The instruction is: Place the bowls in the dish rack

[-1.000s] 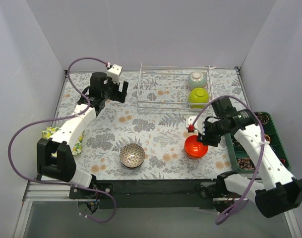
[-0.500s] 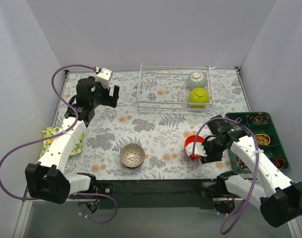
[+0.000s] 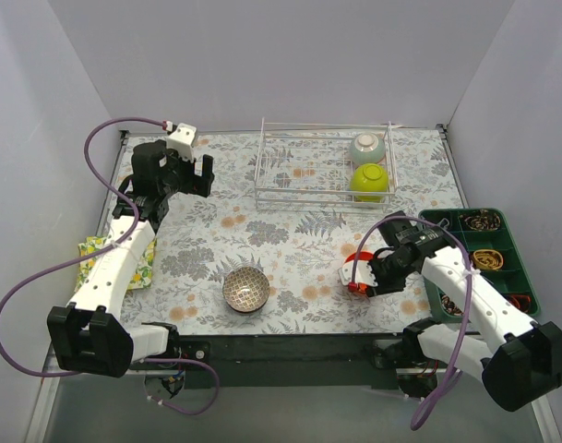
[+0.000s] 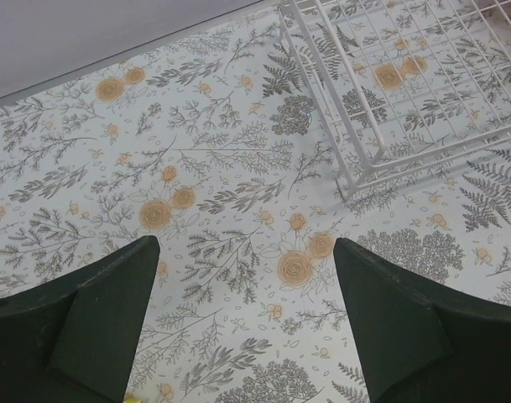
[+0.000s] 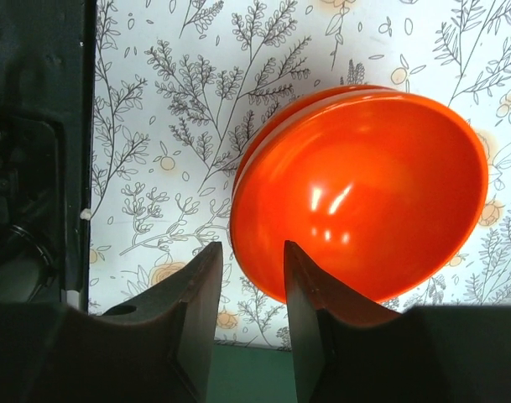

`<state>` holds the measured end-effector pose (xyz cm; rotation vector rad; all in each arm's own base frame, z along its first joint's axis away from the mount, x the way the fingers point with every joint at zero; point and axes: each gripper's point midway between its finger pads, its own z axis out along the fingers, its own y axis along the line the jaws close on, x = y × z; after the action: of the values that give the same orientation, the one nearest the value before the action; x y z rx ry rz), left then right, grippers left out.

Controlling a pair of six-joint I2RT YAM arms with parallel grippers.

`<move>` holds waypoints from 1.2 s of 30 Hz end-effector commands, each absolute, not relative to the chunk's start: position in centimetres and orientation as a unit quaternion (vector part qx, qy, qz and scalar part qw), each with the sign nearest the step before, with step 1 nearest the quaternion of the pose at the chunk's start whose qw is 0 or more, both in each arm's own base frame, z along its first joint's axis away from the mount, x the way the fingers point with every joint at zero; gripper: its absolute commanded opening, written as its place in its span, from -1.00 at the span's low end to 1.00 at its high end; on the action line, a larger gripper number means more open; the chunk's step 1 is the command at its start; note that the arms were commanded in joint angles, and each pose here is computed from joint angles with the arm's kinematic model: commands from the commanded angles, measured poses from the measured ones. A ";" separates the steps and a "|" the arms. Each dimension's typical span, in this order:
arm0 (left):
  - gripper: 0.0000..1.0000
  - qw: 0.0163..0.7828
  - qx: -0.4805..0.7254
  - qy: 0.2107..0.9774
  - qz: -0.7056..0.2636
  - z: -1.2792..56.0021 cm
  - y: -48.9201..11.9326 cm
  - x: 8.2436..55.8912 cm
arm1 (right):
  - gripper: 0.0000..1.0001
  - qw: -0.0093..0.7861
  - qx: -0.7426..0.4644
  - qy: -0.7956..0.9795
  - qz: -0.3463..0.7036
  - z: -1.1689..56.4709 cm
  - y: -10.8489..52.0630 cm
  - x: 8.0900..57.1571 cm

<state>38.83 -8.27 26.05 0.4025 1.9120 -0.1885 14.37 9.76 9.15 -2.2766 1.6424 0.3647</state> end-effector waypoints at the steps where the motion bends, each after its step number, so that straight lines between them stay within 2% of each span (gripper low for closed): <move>1: 0.71 0.567 0.173 0.800 -0.095 27.7 -8.7 39.0 | -0.19 0.165 -0.792 0.571 0.138 8.9 10.7 14.5; 11: 0.71 0.565 0.169 0.801 -0.108 27.5 -8.9 39.2 | -0.27 0.151 -0.789 0.577 0.147 7.6 10.7 13.2; 16: 0.71 0.567 0.169 0.798 -0.114 27.8 -9.0 39.3 | -0.66 0.160 -0.780 0.586 0.149 8.4 11.3 13.7; 21: 0.71 0.574 0.165 0.792 -0.125 28.3 -9.4 39.5 | -0.94 0.180 -0.777 0.589 0.129 10.4 11.4 14.7; 29: 0.66 0.575 0.169 0.777 -0.192 30.5 -11.7 39.8 | -0.97 0.256 -0.754 0.597 0.094 18.4 12.6 17.4; 36: 0.50 0.550 0.209 0.776 -0.229 30.2 -17.1 40.8 | -0.97 0.408 -0.626 0.644 0.161 26.9 19.5 23.8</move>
<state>40.83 -13.04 28.91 0.4096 1.8692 -0.4630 20.30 15.03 22.31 -1.8693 1.6377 0.2702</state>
